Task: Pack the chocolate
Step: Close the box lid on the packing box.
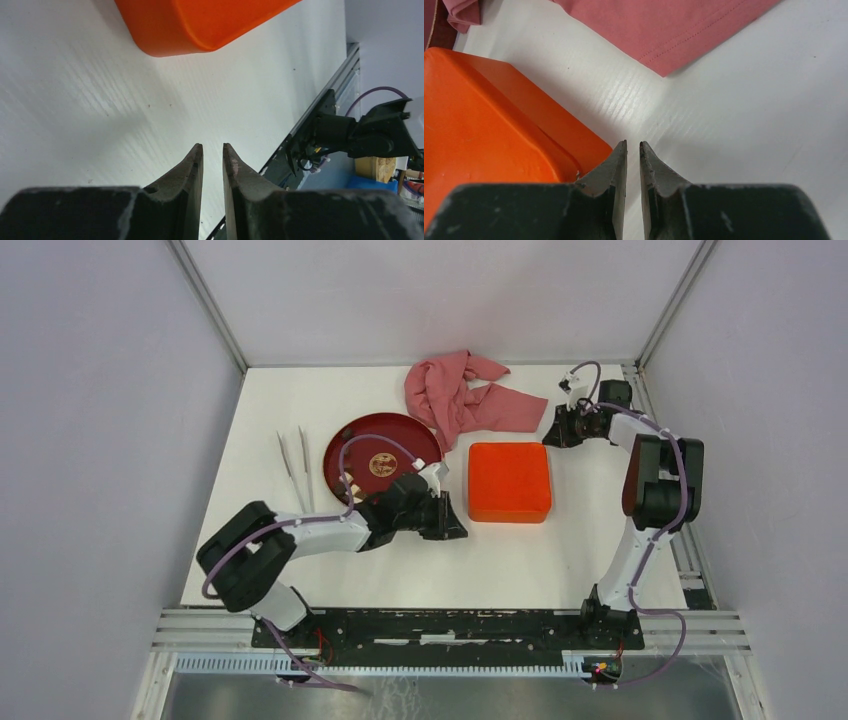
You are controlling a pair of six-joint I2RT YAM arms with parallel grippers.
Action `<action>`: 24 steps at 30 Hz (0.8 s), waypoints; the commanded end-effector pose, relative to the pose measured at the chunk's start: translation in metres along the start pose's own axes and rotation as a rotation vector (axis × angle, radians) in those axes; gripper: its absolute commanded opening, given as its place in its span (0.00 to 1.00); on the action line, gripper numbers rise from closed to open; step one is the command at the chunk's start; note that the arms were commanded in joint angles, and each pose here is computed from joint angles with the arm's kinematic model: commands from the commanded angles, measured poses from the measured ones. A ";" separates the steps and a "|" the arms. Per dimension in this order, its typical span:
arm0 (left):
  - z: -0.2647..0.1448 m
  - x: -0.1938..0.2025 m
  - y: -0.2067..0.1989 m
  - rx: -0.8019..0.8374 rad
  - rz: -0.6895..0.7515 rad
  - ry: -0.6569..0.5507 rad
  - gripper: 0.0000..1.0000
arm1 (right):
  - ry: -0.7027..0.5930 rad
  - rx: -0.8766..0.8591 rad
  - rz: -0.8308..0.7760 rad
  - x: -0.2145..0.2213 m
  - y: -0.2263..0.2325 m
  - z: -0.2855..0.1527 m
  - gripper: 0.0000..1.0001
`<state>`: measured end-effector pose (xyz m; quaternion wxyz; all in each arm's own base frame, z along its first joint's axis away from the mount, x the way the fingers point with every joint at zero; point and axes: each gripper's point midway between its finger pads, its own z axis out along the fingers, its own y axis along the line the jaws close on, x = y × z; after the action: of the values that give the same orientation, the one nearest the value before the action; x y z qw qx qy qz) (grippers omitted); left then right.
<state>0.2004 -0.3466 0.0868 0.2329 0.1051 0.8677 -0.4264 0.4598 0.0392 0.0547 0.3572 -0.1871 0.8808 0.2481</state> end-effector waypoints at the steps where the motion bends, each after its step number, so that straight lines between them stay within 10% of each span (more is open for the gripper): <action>1: 0.024 -0.011 -0.003 0.011 -0.037 -0.045 0.27 | -0.006 -0.053 0.002 -0.015 -0.001 0.007 0.21; 24: 0.066 -0.002 0.040 -0.165 -0.097 -0.021 0.30 | 0.114 -0.399 0.082 0.048 0.055 0.012 0.21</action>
<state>0.2231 -0.3847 0.0228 0.2016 0.0640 0.8901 -0.4037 0.4305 0.0730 0.0226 0.2693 -0.2103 0.8553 0.3895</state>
